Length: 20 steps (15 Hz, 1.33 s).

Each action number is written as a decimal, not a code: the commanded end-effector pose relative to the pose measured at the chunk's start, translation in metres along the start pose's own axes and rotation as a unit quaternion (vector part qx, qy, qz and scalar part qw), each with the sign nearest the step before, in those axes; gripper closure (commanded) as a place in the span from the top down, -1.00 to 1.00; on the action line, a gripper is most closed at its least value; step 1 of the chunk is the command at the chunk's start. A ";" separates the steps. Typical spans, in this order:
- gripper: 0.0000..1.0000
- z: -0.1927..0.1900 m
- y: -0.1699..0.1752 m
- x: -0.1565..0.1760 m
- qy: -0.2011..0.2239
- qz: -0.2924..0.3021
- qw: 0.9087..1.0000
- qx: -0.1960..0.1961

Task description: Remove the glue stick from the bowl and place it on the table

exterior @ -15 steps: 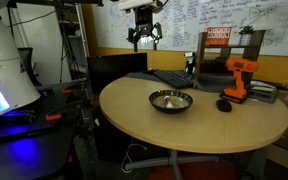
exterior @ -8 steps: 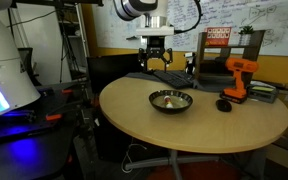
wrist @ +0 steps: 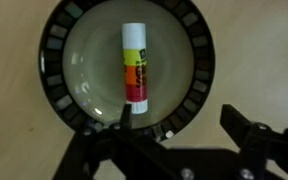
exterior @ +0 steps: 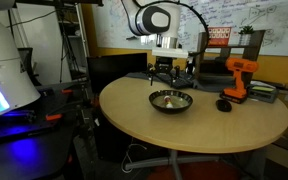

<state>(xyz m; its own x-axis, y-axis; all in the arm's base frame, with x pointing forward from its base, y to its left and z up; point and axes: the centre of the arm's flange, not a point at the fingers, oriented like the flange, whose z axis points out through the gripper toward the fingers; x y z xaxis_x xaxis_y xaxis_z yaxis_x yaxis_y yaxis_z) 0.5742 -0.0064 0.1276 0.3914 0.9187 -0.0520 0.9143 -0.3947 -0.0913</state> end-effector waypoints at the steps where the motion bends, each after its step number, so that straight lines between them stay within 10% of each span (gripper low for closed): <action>1: 1.00 0.016 0.018 0.007 0.005 -0.016 1.000 -0.001; 7: 0.84 0.044 0.037 -0.002 0.013 0.002 1.000 0.009; 18: -0.82 0.069 0.049 -0.002 0.017 0.006 1.000 0.026; 20: -0.83 0.059 0.045 -0.002 0.018 0.012 0.999 0.033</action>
<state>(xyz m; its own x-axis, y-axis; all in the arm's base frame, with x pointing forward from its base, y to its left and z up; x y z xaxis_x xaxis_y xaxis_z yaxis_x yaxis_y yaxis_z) 0.6070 -0.0275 0.0555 0.4306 0.9022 -0.0257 0.8934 -0.4301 -0.1300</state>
